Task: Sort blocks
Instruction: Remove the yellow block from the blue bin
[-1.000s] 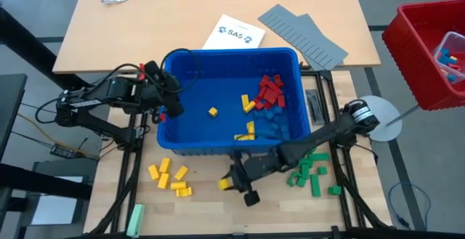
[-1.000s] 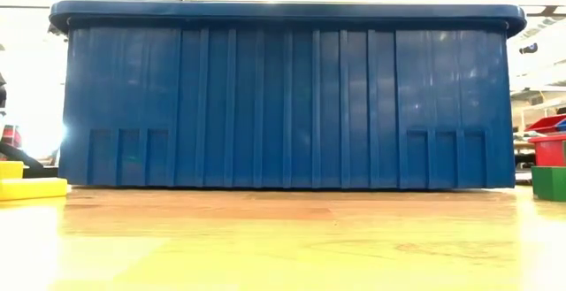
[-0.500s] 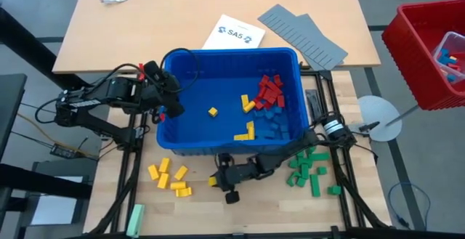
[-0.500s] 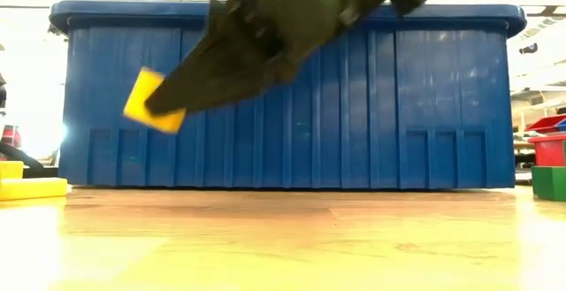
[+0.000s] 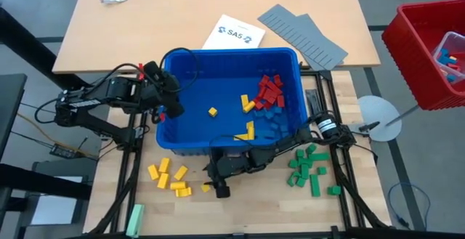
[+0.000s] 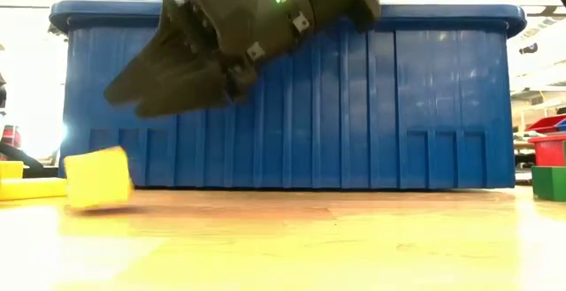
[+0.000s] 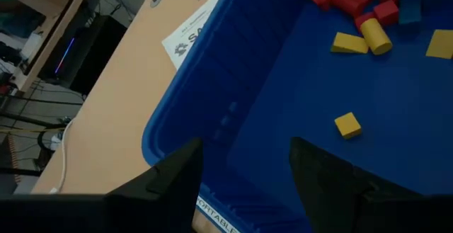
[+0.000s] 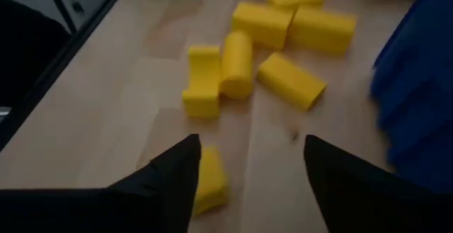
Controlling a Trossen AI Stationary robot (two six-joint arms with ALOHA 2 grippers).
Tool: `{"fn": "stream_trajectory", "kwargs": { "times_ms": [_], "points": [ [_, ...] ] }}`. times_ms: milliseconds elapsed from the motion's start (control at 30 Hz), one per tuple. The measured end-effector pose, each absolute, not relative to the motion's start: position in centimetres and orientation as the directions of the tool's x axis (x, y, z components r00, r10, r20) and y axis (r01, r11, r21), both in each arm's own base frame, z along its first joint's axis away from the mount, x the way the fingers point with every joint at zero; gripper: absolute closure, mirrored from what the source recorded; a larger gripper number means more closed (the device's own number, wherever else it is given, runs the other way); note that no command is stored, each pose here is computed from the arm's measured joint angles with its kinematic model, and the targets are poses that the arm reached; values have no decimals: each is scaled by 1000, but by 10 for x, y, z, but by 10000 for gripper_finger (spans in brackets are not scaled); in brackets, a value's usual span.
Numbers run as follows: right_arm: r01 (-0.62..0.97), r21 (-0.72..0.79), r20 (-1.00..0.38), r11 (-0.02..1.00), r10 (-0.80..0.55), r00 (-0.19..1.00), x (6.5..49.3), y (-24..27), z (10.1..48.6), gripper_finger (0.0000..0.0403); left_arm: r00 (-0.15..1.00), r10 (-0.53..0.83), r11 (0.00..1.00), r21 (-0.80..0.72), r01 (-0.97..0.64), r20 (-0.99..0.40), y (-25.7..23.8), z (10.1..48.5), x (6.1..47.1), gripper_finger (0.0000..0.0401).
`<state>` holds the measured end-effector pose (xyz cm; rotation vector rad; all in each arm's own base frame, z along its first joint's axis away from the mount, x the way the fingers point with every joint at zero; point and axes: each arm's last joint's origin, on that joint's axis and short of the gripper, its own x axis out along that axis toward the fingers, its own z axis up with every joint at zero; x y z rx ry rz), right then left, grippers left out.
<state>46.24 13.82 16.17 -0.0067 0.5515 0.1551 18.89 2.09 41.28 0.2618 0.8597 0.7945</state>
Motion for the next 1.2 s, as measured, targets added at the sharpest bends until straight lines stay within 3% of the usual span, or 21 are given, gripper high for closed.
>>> {"fn": "stream_trajectory", "kwargs": {
  "times_ms": [233,400,533,633,767,867,1200],
  "points": [
    [-170,-62,-479,983,120,870,443,144,217,131,407,692,714,486,-504,-596,20,412,188,183],
    [-170,-56,-382,984,136,914,419,143,279,147,416,673,733,474,-488,-612,20,412,188,182],
    [-148,-51,-342,988,122,932,406,136,305,162,415,672,733,475,-487,-613,19,412,188,182],
    [-51,-53,-319,997,31,947,390,126,331,172,415,672,733,473,-488,-613,19,412,188,182],
    [170,-162,-368,972,-220,904,373,84,349,184,417,671,733,465,-496,-613,19,412,188,182],
    [274,-206,-384,940,-335,861,365,47,357,187,426,671,734,461,-499,-607,19,413,189,182],
    [375,-167,-524,912,-404,749,364,-81,339,191,550,662,749,460,-476,-509,19,425,204,182]
  ]
}}
